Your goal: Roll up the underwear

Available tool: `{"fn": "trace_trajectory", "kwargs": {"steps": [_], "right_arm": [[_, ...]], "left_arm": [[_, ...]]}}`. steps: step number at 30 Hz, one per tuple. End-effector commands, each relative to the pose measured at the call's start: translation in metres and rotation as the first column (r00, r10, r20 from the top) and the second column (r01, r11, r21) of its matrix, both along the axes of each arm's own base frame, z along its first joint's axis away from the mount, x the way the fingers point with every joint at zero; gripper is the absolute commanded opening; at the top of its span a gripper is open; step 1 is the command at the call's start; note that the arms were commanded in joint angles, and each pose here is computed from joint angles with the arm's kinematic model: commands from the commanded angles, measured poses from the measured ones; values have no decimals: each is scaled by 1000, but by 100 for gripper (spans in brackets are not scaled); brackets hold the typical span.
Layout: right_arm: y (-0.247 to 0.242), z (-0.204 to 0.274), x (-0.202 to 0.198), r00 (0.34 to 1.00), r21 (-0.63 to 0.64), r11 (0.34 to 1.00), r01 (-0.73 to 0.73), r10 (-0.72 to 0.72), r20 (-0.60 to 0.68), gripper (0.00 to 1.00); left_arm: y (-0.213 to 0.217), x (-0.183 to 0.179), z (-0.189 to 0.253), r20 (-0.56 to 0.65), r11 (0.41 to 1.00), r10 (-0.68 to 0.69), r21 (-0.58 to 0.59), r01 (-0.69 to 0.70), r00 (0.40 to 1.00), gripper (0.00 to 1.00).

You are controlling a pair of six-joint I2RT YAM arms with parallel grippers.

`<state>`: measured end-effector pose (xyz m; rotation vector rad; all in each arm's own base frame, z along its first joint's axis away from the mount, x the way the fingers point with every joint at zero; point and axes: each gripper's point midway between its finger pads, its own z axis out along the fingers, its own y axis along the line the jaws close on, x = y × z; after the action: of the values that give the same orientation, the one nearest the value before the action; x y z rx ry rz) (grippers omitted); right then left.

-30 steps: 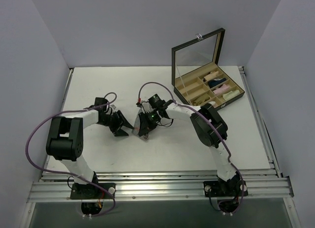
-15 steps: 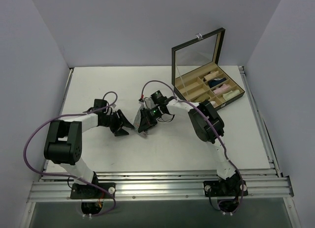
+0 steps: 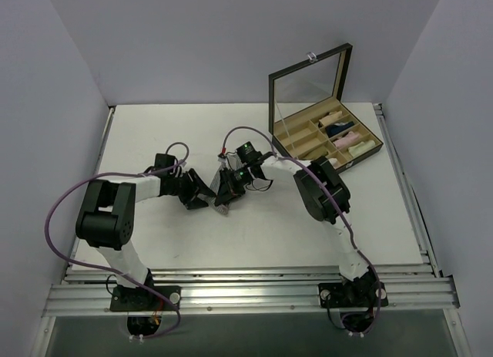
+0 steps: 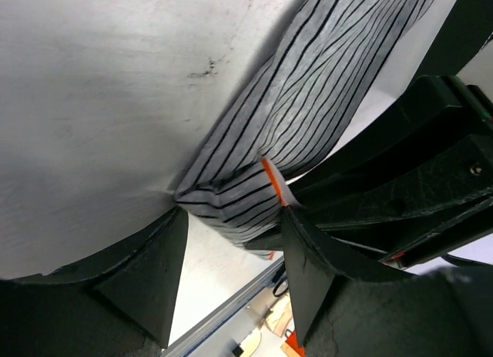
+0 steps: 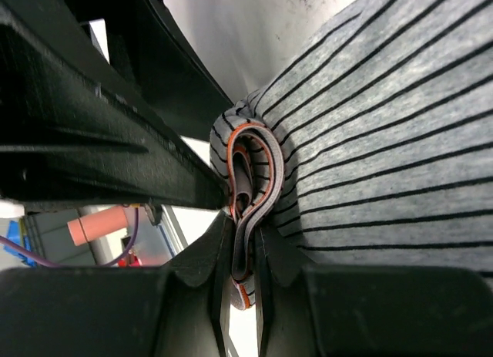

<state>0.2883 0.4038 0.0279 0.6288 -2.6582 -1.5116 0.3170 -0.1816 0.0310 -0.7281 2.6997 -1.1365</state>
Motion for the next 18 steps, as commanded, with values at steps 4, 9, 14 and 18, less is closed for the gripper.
{"fn": "trace_trajectory", "kwargs": {"steps": [4, 9, 14, 18], "right_arm": [[3, 0, 4, 997, 37, 998, 42, -39, -59, 0], [4, 2, 9, 996, 37, 997, 71, -69, -56, 1], [-1, 11, 18, 994, 5, 994, 110, -110, 0, 18], [-9, 13, 20, 991, -34, 991, 129, -127, 51, 27]], "left_arm": [[-9, 12, -12, 0, 998, 48, 33, -48, 999, 58], [-2, 5, -29, -64, 991, 104, 91, -98, 992, 47], [4, 5, -36, -85, 983, 129, 140, -117, 988, 37], [5, 9, -38, -110, 981, 113, 171, -93, 987, 30]]}}
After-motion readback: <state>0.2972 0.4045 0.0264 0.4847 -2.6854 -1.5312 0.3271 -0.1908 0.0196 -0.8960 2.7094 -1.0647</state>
